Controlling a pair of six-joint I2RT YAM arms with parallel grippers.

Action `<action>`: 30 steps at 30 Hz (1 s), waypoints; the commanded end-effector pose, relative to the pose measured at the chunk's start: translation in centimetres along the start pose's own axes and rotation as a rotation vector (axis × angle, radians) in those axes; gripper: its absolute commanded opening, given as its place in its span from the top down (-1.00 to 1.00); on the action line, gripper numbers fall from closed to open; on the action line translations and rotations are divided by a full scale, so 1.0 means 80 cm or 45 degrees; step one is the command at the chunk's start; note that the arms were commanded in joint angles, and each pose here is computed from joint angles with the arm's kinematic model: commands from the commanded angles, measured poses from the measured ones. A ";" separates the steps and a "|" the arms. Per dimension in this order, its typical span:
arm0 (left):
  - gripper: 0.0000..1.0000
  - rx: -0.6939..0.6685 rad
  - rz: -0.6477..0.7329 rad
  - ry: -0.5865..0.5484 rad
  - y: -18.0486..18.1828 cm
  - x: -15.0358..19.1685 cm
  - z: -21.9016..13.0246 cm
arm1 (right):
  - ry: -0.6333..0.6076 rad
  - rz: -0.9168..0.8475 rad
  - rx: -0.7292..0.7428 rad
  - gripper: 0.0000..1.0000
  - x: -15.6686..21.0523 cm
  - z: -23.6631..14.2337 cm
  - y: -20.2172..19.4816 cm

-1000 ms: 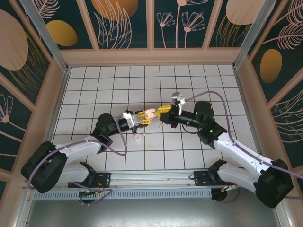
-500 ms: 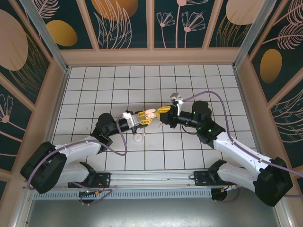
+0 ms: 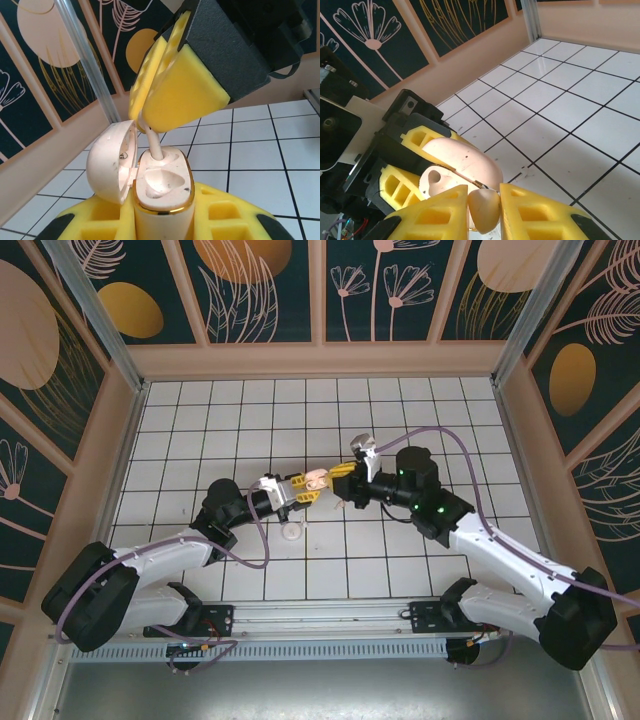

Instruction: Insert wireless bluetooth earbuds into charging case

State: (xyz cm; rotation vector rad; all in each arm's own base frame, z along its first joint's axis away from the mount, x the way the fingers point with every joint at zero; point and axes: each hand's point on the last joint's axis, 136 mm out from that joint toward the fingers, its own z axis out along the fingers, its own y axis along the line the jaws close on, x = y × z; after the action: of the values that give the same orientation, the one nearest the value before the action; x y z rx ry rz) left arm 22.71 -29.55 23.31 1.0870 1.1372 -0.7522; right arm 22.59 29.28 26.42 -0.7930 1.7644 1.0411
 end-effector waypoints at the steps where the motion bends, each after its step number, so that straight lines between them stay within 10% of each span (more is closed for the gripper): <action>1: 0.70 0.021 0.071 -0.069 -0.004 -0.025 0.001 | 0.052 -0.041 0.066 0.58 0.002 0.007 -0.007; 30: 0.71 -0.001 0.029 -0.040 0.000 -0.016 0.005 | -0.096 -0.007 -0.053 0.06 -0.036 -0.011 0.024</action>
State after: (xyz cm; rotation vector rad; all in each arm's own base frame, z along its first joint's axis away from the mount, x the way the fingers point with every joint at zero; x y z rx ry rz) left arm 22.43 -29.73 22.79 1.0988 1.1630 -0.7572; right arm 22.19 29.62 26.73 -0.7931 1.7842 1.0375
